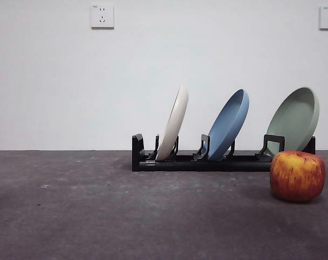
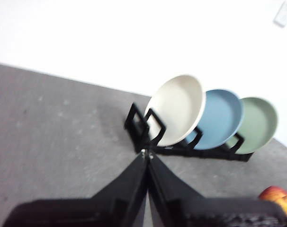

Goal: Take the yellow plate from the plate rack,put the plate on the table,take the apple from the table,put the apple in the plate

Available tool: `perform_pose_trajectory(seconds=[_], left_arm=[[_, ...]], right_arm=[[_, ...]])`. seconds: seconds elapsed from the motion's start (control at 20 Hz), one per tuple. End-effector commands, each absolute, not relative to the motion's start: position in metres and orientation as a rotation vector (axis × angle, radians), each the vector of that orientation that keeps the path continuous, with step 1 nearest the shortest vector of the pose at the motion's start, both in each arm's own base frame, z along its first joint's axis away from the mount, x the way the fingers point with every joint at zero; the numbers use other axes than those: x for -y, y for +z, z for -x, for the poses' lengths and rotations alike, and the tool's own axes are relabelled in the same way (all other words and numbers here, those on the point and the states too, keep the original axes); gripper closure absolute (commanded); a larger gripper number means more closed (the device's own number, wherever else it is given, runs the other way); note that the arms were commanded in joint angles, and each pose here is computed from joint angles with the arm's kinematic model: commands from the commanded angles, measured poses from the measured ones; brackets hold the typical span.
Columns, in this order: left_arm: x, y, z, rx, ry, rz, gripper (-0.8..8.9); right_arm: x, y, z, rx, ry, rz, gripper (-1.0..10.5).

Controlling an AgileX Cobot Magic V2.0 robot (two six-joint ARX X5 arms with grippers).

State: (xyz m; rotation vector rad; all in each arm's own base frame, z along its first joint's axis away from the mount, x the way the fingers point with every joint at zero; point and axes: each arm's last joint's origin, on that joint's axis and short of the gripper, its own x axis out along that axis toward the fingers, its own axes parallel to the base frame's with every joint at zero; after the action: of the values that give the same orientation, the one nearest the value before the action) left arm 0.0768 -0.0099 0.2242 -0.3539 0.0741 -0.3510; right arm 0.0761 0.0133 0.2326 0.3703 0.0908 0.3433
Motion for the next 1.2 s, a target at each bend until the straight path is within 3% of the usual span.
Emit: perform_pose_trajectory(seconds=[0.05, 0.65, 1.0, 1.2], left_arm=[[0.011, 0.242, -0.073, -0.077, -0.382, 0.36, 8.2], [0.017, 0.303, -0.078, -0.292, -0.624, 0.236, 8.2], [0.019, 0.321, -0.081, -0.419, -0.713, 0.156, 8.2], [0.019, 0.323, -0.081, -0.505, -0.729, 0.142, 8.16]], right_arm=[[-0.013, 0.255, -0.072, -0.121, 0.336, -0.365, 9.6], [-0.014, 0.324, -0.07, -0.467, 0.389, -0.034, 9.6], [-0.017, 0.341, -0.071, -0.655, 0.514, 0.014, 9.6], [-0.017, 0.342, -0.075, -0.711, 0.523, 0.011, 9.4]])
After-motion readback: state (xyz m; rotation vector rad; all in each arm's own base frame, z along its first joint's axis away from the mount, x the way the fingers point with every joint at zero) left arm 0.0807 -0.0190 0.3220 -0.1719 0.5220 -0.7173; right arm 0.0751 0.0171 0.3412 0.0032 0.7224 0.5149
